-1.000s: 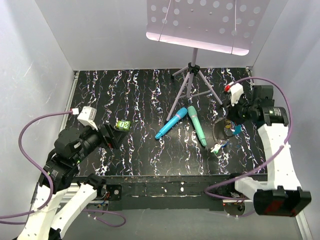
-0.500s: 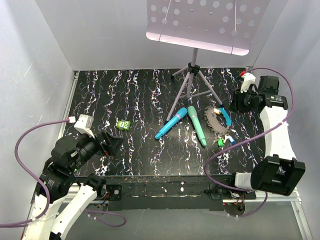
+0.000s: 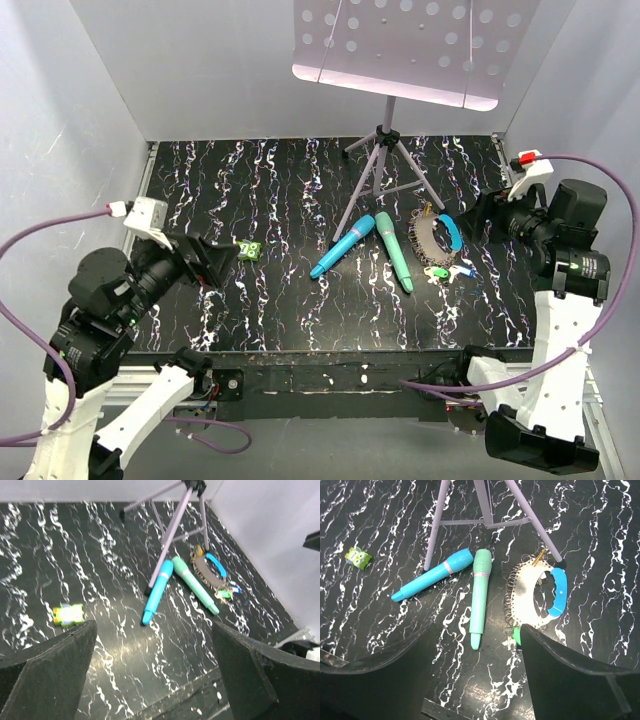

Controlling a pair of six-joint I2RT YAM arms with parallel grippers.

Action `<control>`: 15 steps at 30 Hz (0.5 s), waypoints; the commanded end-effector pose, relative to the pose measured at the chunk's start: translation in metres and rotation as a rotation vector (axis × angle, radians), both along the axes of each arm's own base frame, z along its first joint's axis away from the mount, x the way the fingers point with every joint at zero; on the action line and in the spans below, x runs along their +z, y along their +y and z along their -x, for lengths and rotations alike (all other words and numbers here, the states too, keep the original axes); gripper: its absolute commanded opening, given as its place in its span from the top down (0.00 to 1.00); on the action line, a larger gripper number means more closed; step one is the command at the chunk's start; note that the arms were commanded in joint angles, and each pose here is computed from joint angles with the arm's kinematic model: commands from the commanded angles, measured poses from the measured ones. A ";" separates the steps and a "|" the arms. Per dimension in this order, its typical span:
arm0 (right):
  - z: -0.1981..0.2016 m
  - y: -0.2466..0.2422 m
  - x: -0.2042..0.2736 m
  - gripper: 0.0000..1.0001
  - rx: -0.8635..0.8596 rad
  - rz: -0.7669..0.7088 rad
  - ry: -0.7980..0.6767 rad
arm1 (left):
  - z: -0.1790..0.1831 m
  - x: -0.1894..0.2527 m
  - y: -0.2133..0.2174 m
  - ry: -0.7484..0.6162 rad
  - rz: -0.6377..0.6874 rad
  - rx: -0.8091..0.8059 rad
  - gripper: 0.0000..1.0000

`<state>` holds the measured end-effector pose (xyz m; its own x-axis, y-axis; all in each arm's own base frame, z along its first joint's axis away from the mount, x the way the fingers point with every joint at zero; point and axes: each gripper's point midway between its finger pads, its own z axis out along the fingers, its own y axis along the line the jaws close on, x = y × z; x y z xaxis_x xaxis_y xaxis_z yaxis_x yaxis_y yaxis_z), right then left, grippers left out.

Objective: Put the keys on the keyring
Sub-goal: Place the keyring at the center of the board.

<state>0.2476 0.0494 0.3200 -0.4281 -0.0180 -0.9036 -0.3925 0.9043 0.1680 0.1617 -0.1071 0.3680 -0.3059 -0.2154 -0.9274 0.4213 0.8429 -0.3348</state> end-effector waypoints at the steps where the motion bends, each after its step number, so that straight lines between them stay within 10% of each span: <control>1: 0.022 0.000 0.039 0.24 -0.109 -0.092 -0.008 | -0.013 0.027 0.008 -0.057 -0.073 0.041 0.02; 15: 0.062 0.015 0.080 0.24 -0.035 -0.068 -0.128 | 0.006 0.066 0.015 -0.120 -0.069 0.022 0.02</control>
